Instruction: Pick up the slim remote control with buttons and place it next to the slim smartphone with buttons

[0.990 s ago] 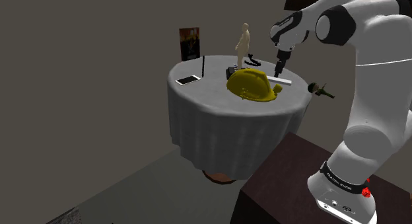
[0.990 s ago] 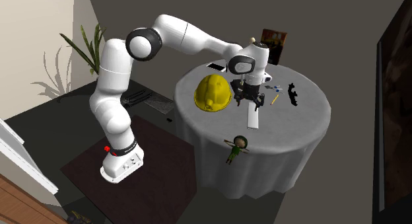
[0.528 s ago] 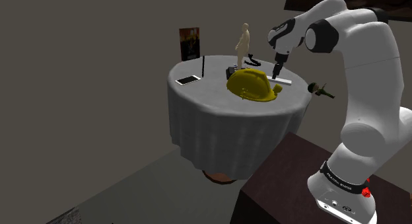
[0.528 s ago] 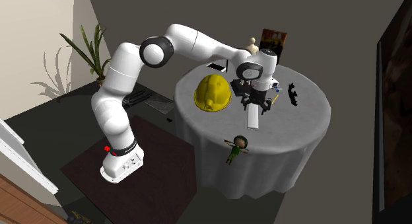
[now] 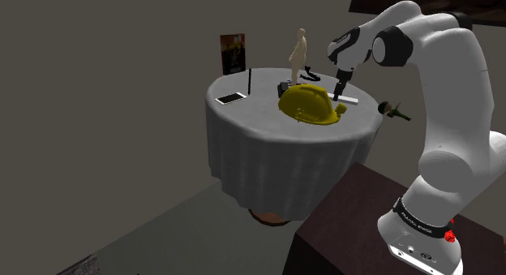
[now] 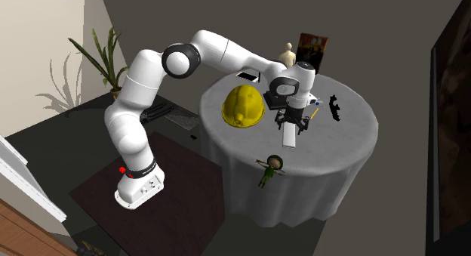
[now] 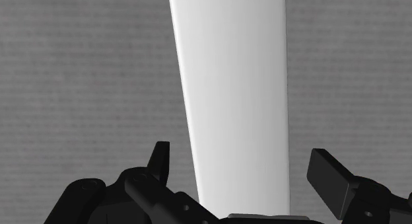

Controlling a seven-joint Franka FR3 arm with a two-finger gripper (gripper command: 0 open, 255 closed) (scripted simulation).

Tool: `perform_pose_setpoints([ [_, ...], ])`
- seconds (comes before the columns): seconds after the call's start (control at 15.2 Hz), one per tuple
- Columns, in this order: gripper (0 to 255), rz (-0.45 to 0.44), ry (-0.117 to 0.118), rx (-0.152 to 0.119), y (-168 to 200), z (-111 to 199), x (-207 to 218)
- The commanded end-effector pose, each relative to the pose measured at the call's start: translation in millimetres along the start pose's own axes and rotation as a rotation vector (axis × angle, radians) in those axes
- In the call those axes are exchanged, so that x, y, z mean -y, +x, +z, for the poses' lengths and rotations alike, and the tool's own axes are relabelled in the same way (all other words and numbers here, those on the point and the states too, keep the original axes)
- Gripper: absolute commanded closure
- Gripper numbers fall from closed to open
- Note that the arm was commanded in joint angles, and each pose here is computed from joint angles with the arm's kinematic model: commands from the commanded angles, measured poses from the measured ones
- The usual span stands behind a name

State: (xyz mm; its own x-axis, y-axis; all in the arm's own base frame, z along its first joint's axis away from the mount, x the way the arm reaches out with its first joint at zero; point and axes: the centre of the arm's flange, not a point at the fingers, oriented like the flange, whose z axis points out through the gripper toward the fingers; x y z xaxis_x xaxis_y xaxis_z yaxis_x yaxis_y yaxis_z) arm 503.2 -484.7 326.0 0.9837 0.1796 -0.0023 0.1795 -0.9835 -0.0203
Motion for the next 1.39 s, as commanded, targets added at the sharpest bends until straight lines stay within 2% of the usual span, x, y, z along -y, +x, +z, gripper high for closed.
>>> perform_pose_setpoints([
  [0.0, 0, 0.000, 0.000, 0.000, 0.0, 0.1, -0.1],
  [0.13, 0, 0.000, 0.000, 0.000, 0.0, 0.1, 0.0],
  [0.2, 255, 0.000, 0.000, 0.000, 0.0, 0.1, 0.0],
  [0.79, 255, 0.000, 0.000, 0.000, 0.0, 0.1, -0.1],
  [1.32, 255, 0.000, 0.000, 0.000, -0.1, -42.1, 0.8],
])
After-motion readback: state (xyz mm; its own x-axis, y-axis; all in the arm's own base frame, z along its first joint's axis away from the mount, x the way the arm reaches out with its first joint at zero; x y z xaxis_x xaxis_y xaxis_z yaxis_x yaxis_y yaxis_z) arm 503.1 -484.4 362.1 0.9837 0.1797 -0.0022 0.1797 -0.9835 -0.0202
